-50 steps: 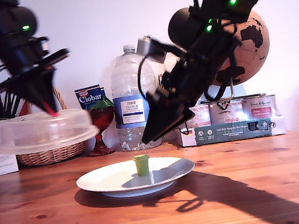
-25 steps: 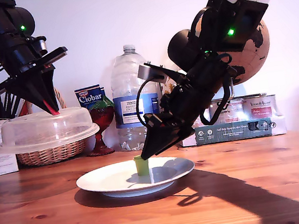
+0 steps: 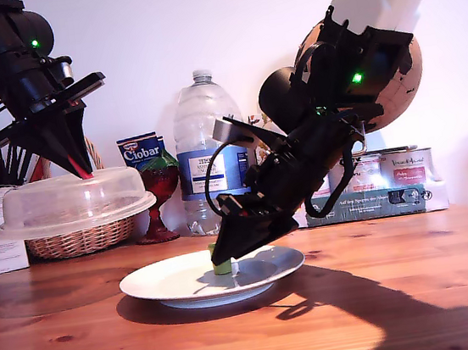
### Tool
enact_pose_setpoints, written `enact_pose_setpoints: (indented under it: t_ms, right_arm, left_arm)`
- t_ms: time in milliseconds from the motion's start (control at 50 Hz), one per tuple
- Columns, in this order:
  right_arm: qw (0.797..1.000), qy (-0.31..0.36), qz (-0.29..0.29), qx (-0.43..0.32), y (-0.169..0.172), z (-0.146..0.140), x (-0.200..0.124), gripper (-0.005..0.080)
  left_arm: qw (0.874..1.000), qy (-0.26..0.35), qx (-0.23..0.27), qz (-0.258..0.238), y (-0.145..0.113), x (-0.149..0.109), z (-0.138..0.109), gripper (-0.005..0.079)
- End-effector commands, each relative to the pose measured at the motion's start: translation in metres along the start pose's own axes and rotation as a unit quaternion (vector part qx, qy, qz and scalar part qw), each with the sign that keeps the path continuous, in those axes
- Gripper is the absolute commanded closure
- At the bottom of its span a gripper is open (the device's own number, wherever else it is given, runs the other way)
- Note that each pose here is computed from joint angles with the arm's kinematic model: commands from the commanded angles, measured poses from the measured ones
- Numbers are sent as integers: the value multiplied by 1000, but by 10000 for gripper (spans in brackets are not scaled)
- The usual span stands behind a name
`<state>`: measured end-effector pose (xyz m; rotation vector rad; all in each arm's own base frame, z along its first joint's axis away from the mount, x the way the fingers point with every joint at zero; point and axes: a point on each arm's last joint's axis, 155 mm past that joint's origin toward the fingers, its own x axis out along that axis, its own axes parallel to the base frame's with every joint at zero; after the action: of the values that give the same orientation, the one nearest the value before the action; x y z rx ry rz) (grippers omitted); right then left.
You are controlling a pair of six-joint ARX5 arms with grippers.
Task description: Lift the plastic dome with your left arm while removing the green coffee capsule from the plate using your right arm.
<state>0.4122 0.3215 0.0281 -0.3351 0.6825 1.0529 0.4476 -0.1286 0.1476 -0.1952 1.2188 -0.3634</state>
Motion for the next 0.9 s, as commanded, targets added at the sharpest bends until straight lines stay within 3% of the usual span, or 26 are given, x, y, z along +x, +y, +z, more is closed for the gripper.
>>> enact_pose_setpoints:
  t_ms: [0,400,640,880]
  right_arm:
    - [1000,2,8,2,6,-2,7,358]
    - [1000,-3,14,2,13,0,14,360]
    - [1000,-1,11,3,12,-2,15,480]
    - [1000,-13,4,6,8,4,14,506]
  left_arm:
    - [1000,-9,7,-4,-4,-6,2,763]
    - [1000,-8,7,-17,-9,-6,2,763]
    - [1000,-8,7,-17,-9,-6,2,763]
    - [1000,-8,7,-17,-9,-6,2,763]
